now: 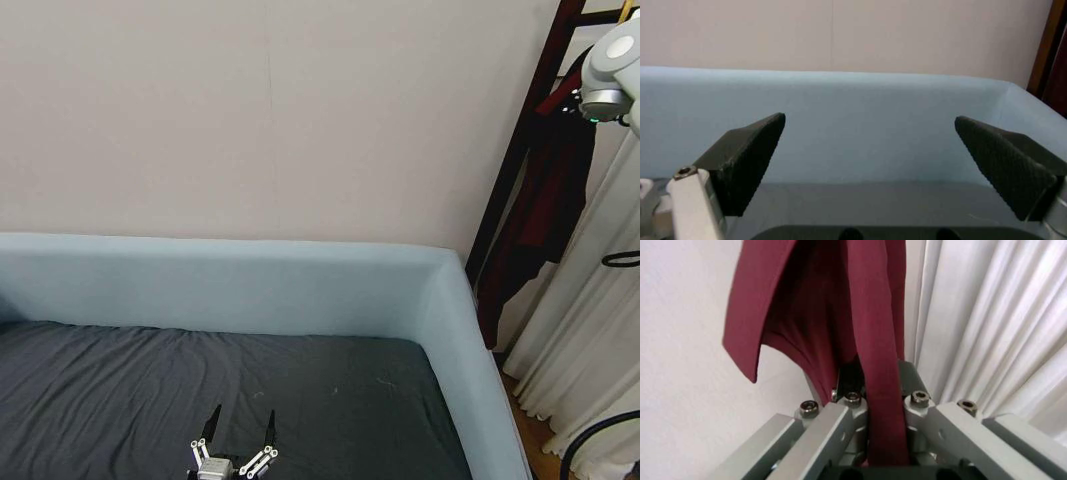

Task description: Pick up the clothes from the sofa and hang them on the clothes hanger.

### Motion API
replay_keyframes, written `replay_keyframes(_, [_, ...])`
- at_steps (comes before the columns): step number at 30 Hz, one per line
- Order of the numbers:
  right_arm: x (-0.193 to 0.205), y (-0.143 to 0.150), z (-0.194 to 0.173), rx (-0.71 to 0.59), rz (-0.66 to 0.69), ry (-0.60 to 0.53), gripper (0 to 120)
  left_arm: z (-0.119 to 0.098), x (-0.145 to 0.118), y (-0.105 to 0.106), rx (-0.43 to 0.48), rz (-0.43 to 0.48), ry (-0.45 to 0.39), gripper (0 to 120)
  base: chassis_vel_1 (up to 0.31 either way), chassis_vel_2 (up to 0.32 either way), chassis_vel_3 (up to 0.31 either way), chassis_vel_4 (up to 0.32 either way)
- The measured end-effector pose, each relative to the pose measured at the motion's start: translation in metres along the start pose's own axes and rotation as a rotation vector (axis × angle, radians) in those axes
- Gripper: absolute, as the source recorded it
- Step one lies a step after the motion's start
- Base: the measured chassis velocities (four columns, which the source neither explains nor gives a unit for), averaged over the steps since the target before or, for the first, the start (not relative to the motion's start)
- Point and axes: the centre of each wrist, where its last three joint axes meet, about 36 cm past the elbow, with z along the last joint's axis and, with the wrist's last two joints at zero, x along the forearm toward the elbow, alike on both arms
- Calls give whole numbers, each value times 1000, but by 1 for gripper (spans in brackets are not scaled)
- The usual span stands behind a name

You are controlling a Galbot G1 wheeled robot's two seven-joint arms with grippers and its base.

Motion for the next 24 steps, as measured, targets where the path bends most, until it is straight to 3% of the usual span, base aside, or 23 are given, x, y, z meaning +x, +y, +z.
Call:
replay_keyframes(16, [-10, 17, -5, 17, -8, 1, 1, 0, 0, 0, 0, 0, 0, 100, 0, 0, 0, 0])
replay_keyframes(18, [-6, 19, -4, 26, -21, -5, 3, 0, 0, 0, 0, 0, 0, 100, 0, 0, 0, 0])
replay_keyframes(24, [-1, 7, 17, 82, -101, -56, 25, 0, 0, 0, 0, 0, 0, 100, 0, 0, 0, 0])
